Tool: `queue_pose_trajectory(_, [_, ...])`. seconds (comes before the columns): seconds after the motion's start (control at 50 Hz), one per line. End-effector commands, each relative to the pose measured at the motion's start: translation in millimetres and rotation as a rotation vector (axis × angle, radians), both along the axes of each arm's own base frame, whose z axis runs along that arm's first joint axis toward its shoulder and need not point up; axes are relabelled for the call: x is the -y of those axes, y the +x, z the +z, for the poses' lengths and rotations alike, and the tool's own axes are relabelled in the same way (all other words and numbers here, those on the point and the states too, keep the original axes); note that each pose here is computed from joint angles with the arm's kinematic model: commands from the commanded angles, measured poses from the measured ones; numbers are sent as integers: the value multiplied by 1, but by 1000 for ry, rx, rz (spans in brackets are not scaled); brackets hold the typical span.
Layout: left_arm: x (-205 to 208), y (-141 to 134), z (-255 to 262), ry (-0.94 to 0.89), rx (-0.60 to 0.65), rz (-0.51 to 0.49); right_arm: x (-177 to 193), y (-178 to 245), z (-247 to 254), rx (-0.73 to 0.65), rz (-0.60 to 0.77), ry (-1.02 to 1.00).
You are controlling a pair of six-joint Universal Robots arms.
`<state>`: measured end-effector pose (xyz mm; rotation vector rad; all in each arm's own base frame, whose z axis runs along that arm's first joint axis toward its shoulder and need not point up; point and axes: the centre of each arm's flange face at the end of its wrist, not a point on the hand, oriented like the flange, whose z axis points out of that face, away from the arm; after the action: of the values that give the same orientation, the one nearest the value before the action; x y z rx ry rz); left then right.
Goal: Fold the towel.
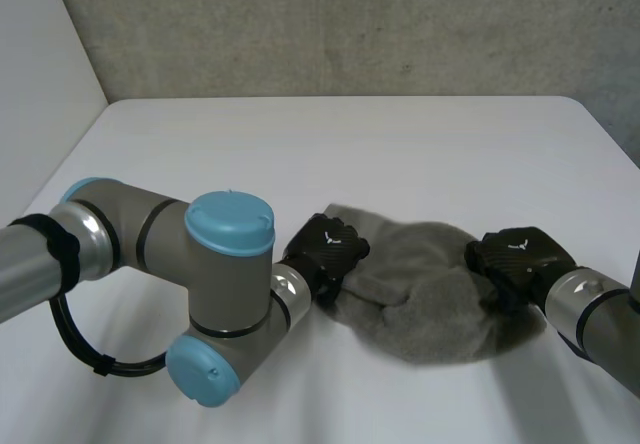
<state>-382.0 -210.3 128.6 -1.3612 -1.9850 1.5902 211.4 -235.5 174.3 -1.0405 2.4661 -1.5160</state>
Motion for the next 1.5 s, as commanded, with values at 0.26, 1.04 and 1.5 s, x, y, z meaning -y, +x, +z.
queue_pose_trajectory(0.26, [-33, 84, 95, -141, -41, 248, -26, 41, 41, 178, 340, -21])
queue_pose_trajectory(1.04, [12, 104, 98, -20, -133, 241, -13, 8, 71, 170, 258, 107])
queue_pose_trajectory(1.5, [15, 101, 39, 240, 34, 269, 12, -6, 2, -40, 138, 205])
